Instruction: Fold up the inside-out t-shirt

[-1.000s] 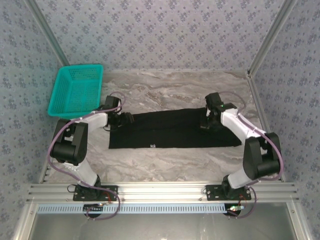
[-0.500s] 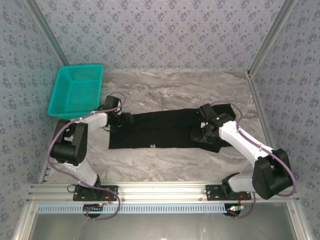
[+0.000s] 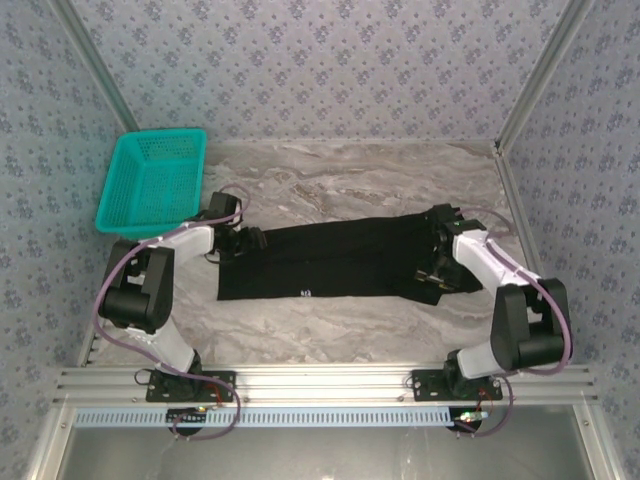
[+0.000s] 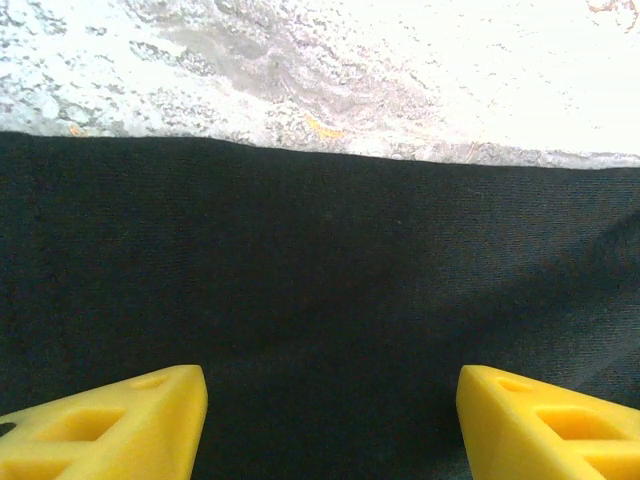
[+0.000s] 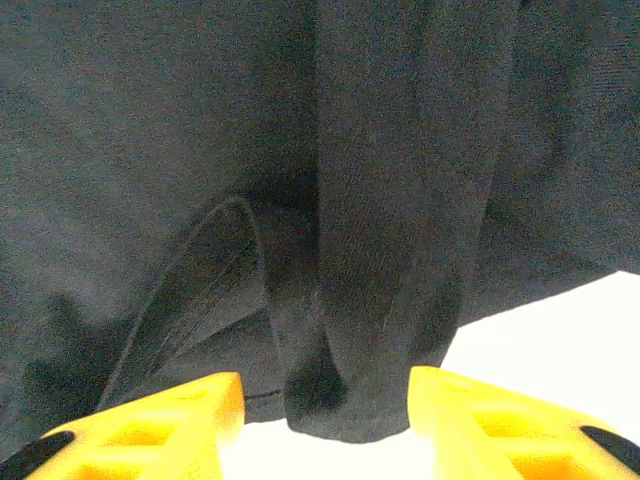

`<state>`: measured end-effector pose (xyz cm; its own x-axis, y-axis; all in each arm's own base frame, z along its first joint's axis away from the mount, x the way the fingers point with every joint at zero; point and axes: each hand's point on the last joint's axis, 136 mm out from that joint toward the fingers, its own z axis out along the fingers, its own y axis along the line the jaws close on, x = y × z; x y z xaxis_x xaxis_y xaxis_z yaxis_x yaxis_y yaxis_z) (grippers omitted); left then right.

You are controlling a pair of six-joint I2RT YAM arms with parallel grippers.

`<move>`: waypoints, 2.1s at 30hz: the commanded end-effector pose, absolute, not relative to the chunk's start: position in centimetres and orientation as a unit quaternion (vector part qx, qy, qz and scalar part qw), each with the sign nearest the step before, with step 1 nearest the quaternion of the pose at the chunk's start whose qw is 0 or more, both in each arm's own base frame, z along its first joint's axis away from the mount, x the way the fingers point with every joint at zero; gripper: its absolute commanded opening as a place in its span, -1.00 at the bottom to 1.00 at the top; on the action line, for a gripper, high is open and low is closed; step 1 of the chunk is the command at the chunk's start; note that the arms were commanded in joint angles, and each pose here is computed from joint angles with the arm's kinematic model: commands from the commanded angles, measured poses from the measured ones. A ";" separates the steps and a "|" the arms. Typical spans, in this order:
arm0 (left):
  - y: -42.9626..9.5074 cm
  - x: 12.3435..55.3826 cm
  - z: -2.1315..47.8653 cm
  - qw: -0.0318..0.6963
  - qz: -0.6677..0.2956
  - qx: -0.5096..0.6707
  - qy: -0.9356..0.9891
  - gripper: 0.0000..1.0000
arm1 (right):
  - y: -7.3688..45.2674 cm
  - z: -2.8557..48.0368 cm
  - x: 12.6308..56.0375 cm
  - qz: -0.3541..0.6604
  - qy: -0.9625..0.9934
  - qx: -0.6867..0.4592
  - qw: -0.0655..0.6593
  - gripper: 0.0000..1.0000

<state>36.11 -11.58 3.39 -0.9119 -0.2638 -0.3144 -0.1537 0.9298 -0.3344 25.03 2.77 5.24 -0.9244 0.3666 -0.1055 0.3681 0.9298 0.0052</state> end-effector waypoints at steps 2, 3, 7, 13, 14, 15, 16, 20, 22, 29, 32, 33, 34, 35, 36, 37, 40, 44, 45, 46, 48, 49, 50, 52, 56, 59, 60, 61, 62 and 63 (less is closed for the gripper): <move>-11.1 35.5 3.6 0.176 -0.139 -0.102 0.969 0.35 | 0.5 4.9 26.3 -0.022 0.977 0.205 0.061 -0.29; -11.1 35.5 3.5 0.174 -0.139 -0.102 0.969 0.35 | 0.5 4.9 26.8 -0.015 0.976 0.207 0.065 -0.44; -11.1 35.6 3.3 0.173 -0.138 -0.101 0.970 0.35 | -0.1 5.2 28.3 -0.004 0.975 0.210 0.077 -0.88; -10.8 35.5 3.1 0.171 -0.130 -0.100 0.972 0.35 | -2.5 8.5 29.5 0.008 0.967 0.226 0.118 -0.99; -10.8 35.4 3.1 0.170 -0.130 -0.101 0.972 0.35 | -3.1 8.7 29.5 0.006 0.965 0.232 0.119 -0.98; -10.8 35.4 3.1 0.170 -0.130 -0.100 0.972 0.35 | -3.7 8.6 29.6 0.005 0.964 0.239 0.120 -0.97; -10.8 35.4 3.1 0.171 -0.130 -0.100 0.972 0.35 | -4.4 8.2 29.5 0.004 0.962 0.246 0.116 -0.96; -10.7 35.4 3.0 0.169 -0.129 -0.100 0.972 0.35 | -6.4 5.6 28.9 -0.008 0.957 0.275 0.091 -0.85; -10.7 35.4 3.1 0.170 -0.128 -0.099 0.972 0.35 | -7.1 4.8 28.7 -0.012 0.954 0.287 0.086 -0.72; -10.6 35.4 3.0 0.168 -0.126 -0.099 0.973 0.35 | -8.7 6.1 28.7 -0.030 0.941 0.317 0.115 -0.28; -10.6 35.4 3.3 0.171 -0.125 -0.100 0.972 0.35 | -7.0 8.3 29.8 -0.014 0.943 0.288 0.165 -0.23; -10.5 35.4 3.4 0.173 -0.125 -0.100 0.972 0.35 | -6.1 9.1 30.2 -0.013 0.945 0.270 0.182 -0.22; -10.5 35.4 3.5 0.173 -0.125 -0.102 0.972 0.36 | -5.1 9.6 30.5 -0.010 0.948 0.253 0.193 -0.22; -10.5 35.5 3.6 0.175 -0.125 -0.104 0.971 0.36 | -3.6 9.9 30.9 -0.001 0.952 0.228 0.203 -0.24; -10.5 35.5 3.7 0.177 -0.126 -0.104 0.971 0.36 | -2.4 9.9 31.2 0.004 0.956 0.210 0.205 -0.26; -10.6 35.5 3.8 0.178 -0.127 -0.105 0.970 0.36 | -1.2 9.5 31.4 0.016 0.960 0.194 0.202 -0.27; -10.7 35.8 4.4 0.185 -0.134 -0.106 0.968 0.37 | 1.4 7.2 31.7 0.044 0.970 0.171 0.167 -0.37; -10.9 36.0 5.4 0.197 -0.138 -0.104 0.965 0.38 | 1.5 3.8 31.0 0.038 0.978 0.176 0.108 -0.54; -10.9 36.0 5.6 0.199 -0.139 -0.103 0.965 0.38 | 1.4 3.0 30.5 0.035 0.979 0.179 0.090 -0.59; -10.9 36.0 5.7 0.200 -0.139 -0.103 0.964 0.38 | 1.4 2.4 30.1 0.032 0.980 0.181 0.074 -0.62; -10.8 35.9 5.9 0.204 -0.141 -0.103 0.963 0.40 | 1.2 1.1 28.8 0.026 0.981 0.189 0.041 -0.64; -10.8 35.9 6.1 0.207 -0.141 -0.103 0.963 0.40 | 1.1 0.8 28.4 0.025 0.981 0.190 0.032 -0.64; -10.8 35.9 6.3 0.210 -0.141 -0.103 0.962 0.42 | 1.1 0.8 28.0 0.023 0.981 0.190 0.028 -0.62; -10.9 35.9 7.0 0.221 -0.148 -0.099 0.959 0.45 | 1.1 2.2 28.5 0.026 0.982 0.180 0.050 -0.52; -12.5 36.3 9.3 0.247 -0.198 -0.082 0.945 0.51 | 0.2 7.8 30.7 0.029 0.973 0.167 0.158 0.02; -13.9 36.6 10.5 0.258 -0.241 -0.078 0.932 0.59 | -2.5 9.5 31.6 0.018 0.964 0.189 0.186 0.51; -14.2 36.6 10.6 0.258 -0.248 -0.078 0.931 0.60 | -3.3 9.6 31.9 0.021 0.961 0.197 0.191 0.65; -14.6 36.6 10.6 0.257 -0.254 -0.075 0.929 0.61 | -4.0 9.6 32.3 0.017 0.960 0.202 0.195 0.73; -14.8 36.5 10.6 0.256 -0.258 -0.072 0.929 0.62 | -4.7 9.3 32.6 0.012 0.960 0.203 0.194 0.80; -15.2 36.5 10.6 0.255 -0.263 -0.068 0.928 0.63 | -5.1 9.3 33.0 0.012 0.961 0.199 0.191 0.84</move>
<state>36.78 -13.51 9.88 -0.8574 -0.2678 -0.4394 -0.0396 0.8857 -0.4626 32.72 -3.72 9.99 -0.8283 0.4081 -0.3838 0.3862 0.9123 0.1366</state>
